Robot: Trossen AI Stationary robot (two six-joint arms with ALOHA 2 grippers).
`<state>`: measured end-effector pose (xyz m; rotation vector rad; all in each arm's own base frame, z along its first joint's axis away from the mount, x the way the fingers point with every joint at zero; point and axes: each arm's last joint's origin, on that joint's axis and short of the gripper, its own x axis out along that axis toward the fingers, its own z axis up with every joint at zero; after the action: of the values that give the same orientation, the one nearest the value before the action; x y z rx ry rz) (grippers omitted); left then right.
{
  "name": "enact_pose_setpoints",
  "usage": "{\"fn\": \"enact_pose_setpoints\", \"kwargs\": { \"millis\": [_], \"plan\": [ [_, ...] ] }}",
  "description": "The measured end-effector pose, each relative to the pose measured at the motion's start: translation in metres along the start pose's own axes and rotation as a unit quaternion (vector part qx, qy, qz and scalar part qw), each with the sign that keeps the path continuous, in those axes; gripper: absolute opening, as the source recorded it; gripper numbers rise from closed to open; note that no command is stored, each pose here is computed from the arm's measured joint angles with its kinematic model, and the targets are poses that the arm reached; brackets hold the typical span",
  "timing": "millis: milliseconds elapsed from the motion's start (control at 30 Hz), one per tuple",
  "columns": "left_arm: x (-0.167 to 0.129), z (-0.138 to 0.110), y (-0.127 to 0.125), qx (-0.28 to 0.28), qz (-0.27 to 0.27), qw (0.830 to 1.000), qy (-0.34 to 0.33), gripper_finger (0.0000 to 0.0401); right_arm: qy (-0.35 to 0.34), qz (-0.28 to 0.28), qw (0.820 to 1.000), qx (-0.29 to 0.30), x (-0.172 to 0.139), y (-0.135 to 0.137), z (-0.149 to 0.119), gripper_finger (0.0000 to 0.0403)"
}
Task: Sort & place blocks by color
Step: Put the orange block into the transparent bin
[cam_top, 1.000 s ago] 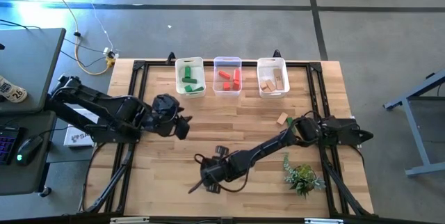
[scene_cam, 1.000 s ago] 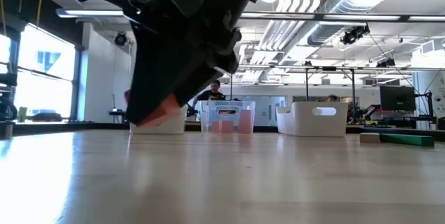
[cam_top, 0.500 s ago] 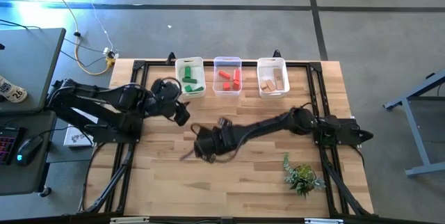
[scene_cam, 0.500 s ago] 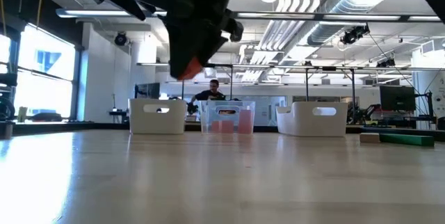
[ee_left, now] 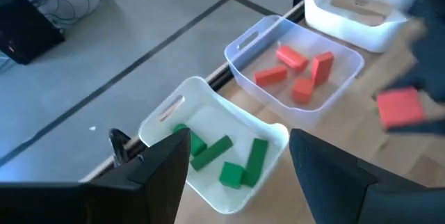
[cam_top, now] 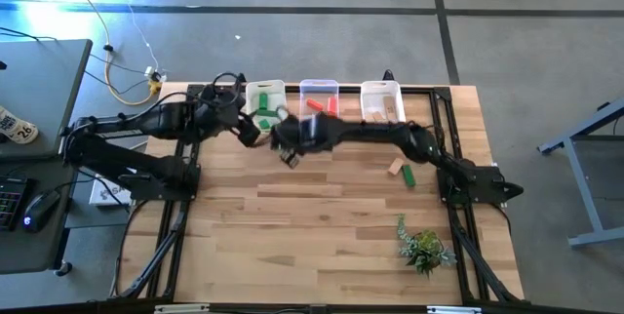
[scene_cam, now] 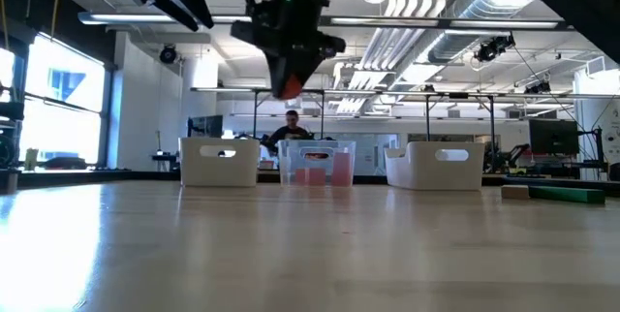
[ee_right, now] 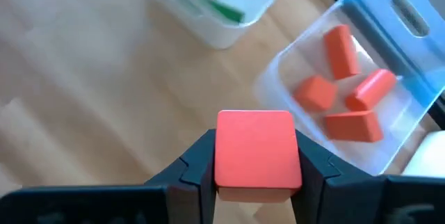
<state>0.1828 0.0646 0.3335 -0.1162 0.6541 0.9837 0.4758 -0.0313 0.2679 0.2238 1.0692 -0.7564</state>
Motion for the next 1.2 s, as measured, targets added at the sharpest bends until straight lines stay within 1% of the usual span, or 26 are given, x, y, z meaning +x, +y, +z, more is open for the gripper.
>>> {"fn": "enact_pose_setpoints", "kwargs": {
  "millis": [167,300,400,567,733,833,967,1067,1200],
  "plan": [
    [0.006,0.004,0.007,0.028,0.009,1.0,-0.001,0.0235,0.015,-0.009,0.999,0.032,0.017,-0.036,0.019,0.0105],
    [0.009,0.005,0.013,0.035,0.013,0.999,0.006,0.0235,0.035,0.003,0.998,0.055,0.031,-0.064,0.032,0.0105],
    [0.012,0.006,0.016,0.038,0.015,0.999,0.01,0.0235,0.045,0.011,0.997,0.061,0.041,-0.087,0.04,0.0105],
    [0.014,0.007,0.02,0.022,0.01,1.0,0.013,0.0235,0.073,0.044,0.992,0.089,0.058,-0.121,0.049,0.0105],
    [0.016,0.007,0.019,-0.004,-0.027,0.999,0.023,0.0235,0.102,0.049,0.99,0.084,0.081,-0.151,0.048,0.0117],
    [0.016,0.007,0.019,-0.009,-0.03,0.999,0.021,0.0235,0.119,0.049,0.988,0.086,0.093,-0.162,0.045,0.0113],
    [0.017,0.009,0.018,-0.011,-0.031,0.999,0.017,0.0235,0.13,0.093,0.983,0.086,0.108,-0.169,0.042,0.0111],
    [0.017,0.011,0.017,-0.017,-0.033,0.999,0.008,0.0235,0.132,0.108,0.981,0.091,0.117,-0.172,0.039,0.0125],
    [0.017,0.012,0.017,-0.021,-0.035,0.999,0.0,0.0235,0.133,0.105,0.983,0.069,0.118,-0.173,0.038,0.0151]
  ]
}}
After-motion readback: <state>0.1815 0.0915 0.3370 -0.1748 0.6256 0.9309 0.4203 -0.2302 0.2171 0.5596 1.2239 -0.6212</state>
